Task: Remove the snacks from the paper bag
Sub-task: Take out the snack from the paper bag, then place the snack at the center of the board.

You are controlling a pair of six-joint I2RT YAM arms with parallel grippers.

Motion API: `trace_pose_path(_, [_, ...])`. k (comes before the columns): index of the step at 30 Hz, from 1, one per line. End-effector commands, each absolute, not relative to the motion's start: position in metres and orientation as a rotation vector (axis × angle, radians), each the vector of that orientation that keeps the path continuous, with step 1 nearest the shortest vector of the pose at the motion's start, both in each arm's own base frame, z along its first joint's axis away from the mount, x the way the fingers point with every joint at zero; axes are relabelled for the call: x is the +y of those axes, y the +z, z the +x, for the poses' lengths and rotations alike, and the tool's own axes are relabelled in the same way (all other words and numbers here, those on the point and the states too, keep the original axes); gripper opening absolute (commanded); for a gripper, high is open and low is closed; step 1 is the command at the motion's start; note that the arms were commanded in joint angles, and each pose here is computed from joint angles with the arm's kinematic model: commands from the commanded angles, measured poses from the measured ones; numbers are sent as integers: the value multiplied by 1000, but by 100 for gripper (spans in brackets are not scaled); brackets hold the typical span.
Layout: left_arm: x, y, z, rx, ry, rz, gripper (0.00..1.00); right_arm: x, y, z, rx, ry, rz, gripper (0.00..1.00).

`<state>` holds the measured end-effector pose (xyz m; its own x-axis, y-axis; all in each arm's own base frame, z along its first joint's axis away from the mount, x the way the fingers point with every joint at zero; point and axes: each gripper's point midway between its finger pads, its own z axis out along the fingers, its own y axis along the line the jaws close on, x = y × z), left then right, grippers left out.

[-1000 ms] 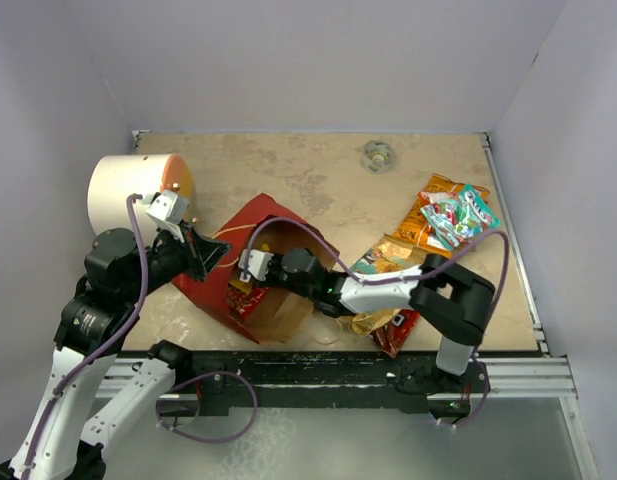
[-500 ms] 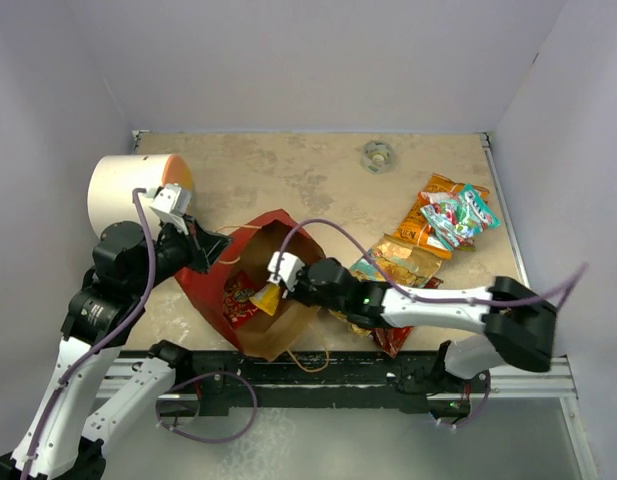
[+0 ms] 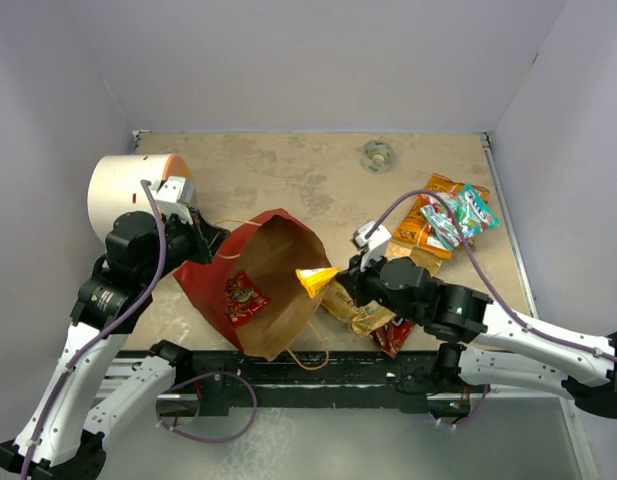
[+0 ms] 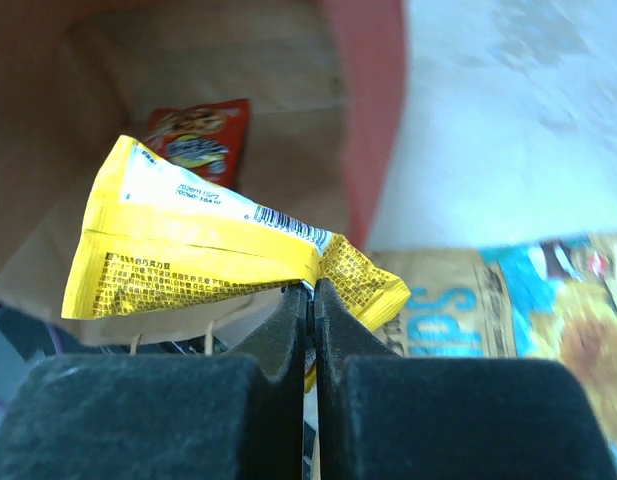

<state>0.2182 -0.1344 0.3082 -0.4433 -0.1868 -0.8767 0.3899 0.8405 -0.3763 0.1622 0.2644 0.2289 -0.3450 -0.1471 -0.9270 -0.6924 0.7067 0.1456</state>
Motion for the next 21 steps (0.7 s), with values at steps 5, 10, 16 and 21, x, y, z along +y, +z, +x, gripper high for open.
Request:
trace_pose_path(5, [-124,313,229,1889,-590,101,0,164,195,174,2153,360,187,0])
trace_pose_path(10, [-124,313,227,1892,-595,91,0,147,137,162,2213,343,516,0])
trace_pose_path(16, [-125,313,226,1896,-604,100,0,114,75,149,2223,127,844,0])
trace_pose_path(21, [-131,314,223,1887,-639,122,0,107,41,157,2214,0,946,0])
